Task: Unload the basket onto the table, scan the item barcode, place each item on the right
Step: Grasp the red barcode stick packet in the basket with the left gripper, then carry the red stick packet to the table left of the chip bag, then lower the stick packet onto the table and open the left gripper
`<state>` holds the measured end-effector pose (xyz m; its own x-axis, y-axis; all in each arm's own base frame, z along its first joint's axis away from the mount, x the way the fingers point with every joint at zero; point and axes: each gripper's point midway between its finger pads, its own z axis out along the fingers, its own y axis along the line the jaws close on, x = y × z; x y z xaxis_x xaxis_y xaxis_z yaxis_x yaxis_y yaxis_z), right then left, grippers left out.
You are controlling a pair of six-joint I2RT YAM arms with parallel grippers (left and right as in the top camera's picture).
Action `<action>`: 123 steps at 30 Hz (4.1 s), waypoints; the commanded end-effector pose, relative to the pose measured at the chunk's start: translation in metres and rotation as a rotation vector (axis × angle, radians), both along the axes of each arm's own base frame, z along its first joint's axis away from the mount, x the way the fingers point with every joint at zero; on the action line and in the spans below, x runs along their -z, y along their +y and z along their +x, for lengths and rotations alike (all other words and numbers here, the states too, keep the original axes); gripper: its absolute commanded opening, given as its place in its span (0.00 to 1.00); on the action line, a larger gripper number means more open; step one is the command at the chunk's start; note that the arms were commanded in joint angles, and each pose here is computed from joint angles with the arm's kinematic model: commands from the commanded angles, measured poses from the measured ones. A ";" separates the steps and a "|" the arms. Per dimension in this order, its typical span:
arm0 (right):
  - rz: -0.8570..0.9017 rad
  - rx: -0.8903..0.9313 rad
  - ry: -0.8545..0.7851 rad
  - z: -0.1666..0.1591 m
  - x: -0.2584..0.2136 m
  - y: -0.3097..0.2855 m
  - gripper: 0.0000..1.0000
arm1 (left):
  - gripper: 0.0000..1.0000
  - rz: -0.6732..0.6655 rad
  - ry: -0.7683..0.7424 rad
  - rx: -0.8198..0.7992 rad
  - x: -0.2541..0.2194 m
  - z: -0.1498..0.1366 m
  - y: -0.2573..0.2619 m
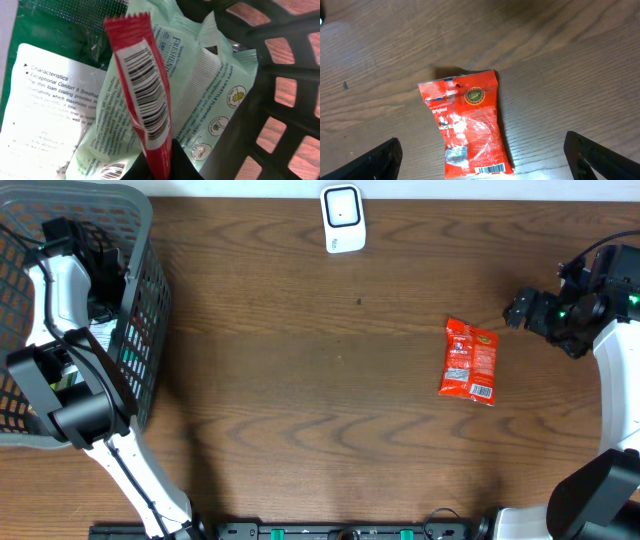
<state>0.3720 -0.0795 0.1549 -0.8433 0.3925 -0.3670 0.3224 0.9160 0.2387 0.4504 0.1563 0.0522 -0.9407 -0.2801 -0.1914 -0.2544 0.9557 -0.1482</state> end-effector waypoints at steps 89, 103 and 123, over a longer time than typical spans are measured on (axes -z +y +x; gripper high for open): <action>-0.001 -0.005 -0.006 0.002 -0.002 -0.002 0.99 | 0.61 -0.423 -0.223 0.882 0.037 -0.104 -0.569; -0.001 -0.005 -0.006 0.002 -0.002 -0.002 0.99 | 0.12 -0.208 -0.138 0.834 0.054 -0.116 -0.535; -0.001 -0.005 -0.006 0.002 -0.002 -0.002 0.99 | 0.14 -0.168 -0.121 0.868 0.072 -0.150 -0.558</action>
